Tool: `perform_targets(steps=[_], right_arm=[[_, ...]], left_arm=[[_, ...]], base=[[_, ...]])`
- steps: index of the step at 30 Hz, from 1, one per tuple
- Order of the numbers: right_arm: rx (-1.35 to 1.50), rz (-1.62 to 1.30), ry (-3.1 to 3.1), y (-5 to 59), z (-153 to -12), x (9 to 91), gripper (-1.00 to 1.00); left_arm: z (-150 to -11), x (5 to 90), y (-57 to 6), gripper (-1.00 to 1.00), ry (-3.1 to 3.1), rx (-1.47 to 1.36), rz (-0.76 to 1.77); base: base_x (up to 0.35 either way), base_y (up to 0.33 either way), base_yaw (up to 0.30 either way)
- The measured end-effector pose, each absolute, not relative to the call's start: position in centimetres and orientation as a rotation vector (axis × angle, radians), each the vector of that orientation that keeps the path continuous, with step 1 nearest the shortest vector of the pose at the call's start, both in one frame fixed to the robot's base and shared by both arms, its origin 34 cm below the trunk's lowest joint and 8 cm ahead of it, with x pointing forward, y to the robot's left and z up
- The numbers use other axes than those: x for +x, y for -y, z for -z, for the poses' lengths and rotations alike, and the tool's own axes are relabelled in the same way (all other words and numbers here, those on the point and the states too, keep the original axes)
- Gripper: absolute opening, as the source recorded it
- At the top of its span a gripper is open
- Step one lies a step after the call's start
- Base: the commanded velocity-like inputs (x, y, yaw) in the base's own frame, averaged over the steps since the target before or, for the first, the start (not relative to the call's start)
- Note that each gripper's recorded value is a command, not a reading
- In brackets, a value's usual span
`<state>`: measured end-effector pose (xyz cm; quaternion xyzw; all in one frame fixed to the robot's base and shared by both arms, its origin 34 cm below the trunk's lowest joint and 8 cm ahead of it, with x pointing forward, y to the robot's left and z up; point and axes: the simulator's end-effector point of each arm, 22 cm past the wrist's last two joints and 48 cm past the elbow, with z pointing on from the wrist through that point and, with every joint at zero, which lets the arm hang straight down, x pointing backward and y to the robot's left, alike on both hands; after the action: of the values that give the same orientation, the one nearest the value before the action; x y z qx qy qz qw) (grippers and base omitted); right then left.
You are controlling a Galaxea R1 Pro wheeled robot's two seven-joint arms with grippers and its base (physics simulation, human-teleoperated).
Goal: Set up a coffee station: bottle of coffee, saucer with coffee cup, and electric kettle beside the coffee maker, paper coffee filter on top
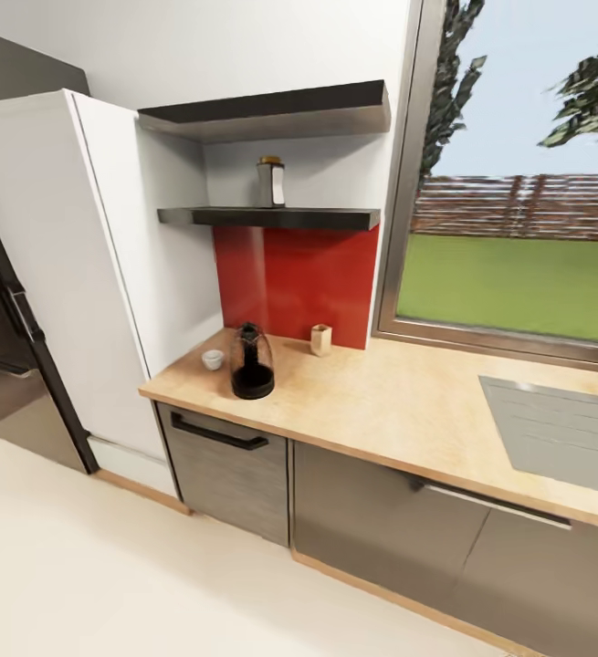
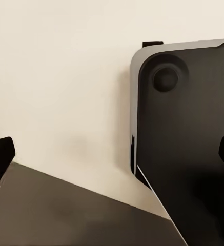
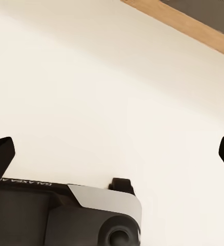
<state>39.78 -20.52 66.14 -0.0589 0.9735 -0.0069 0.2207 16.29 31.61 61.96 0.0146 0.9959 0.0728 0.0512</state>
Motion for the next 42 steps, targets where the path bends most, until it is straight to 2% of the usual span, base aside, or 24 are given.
perform_targets(steps=[17,33,42], right_arm=[[-0.163,0.018,-2.691,20.5,-66.1,39.8,1.00],[-0.162,0.019,-2.691,20.5,-66.1,39.8,1.00],[-0.165,0.042,-2.689,21.8,-66.1,39.9,1.00]], left_arm=[[-62.0,16.3,-31.6,1.00,-3.030,0.045,-0.223],[-62.0,16.5,-31.8,1.00,-3.025,0.049,-0.225],[-62.3,19.3,-32.6,1.00,-2.963,0.052,-0.246]], base=[[0.041,0.312,-0.265],[0.000,0.022,-0.264],[0.000,0.000,-0.043]])
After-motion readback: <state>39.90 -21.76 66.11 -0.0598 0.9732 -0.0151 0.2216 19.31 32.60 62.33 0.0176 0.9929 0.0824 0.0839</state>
